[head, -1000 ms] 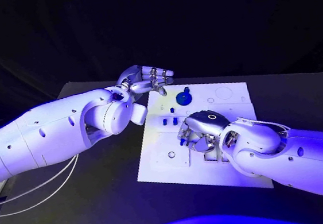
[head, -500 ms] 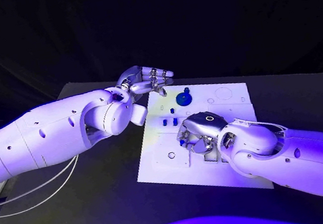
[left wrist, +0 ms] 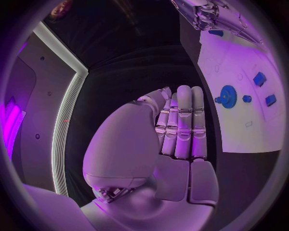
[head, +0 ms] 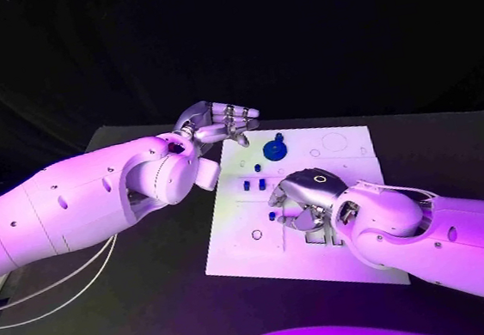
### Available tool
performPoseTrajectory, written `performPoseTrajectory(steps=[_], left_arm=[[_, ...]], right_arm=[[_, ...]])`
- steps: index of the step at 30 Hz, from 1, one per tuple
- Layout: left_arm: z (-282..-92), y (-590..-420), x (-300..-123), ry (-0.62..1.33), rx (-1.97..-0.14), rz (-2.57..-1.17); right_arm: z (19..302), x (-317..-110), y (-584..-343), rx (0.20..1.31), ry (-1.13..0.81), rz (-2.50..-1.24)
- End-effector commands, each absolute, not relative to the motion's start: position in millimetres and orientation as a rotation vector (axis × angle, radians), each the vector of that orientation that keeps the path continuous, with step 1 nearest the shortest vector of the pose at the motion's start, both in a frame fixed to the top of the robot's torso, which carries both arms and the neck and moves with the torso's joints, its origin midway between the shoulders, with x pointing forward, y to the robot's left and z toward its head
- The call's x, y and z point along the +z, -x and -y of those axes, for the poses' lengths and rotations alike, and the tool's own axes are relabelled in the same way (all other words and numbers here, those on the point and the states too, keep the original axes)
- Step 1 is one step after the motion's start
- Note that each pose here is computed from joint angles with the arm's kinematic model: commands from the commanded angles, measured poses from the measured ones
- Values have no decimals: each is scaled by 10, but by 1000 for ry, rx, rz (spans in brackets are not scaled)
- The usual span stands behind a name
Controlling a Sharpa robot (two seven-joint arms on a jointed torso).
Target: Assemble the parts on the task board
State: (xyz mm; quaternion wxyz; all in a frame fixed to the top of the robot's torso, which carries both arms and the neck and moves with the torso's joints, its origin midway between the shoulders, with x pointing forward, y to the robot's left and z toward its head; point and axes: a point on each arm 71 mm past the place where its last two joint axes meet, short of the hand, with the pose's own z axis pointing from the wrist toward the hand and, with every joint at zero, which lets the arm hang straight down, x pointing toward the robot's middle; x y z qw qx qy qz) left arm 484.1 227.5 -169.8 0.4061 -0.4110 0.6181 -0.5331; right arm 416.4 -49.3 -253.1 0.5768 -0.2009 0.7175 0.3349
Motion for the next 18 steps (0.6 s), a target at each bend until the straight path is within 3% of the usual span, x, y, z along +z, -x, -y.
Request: performPoseTrajectory(steps=[1,11,18], left_arm=[[-2265,-4843,-1694,1037,-1356,-1564],[-2331,-4853,-1701,1043,-1342,-1560],[-2344,-4850,-1693,1038,-1346,-1551]], right_arm=[[567,-2469,-4156,775,432,-1629],[957,-2147,-4239,782,388,-1621],[1304,-1966,-4420,692,383,-1660]])
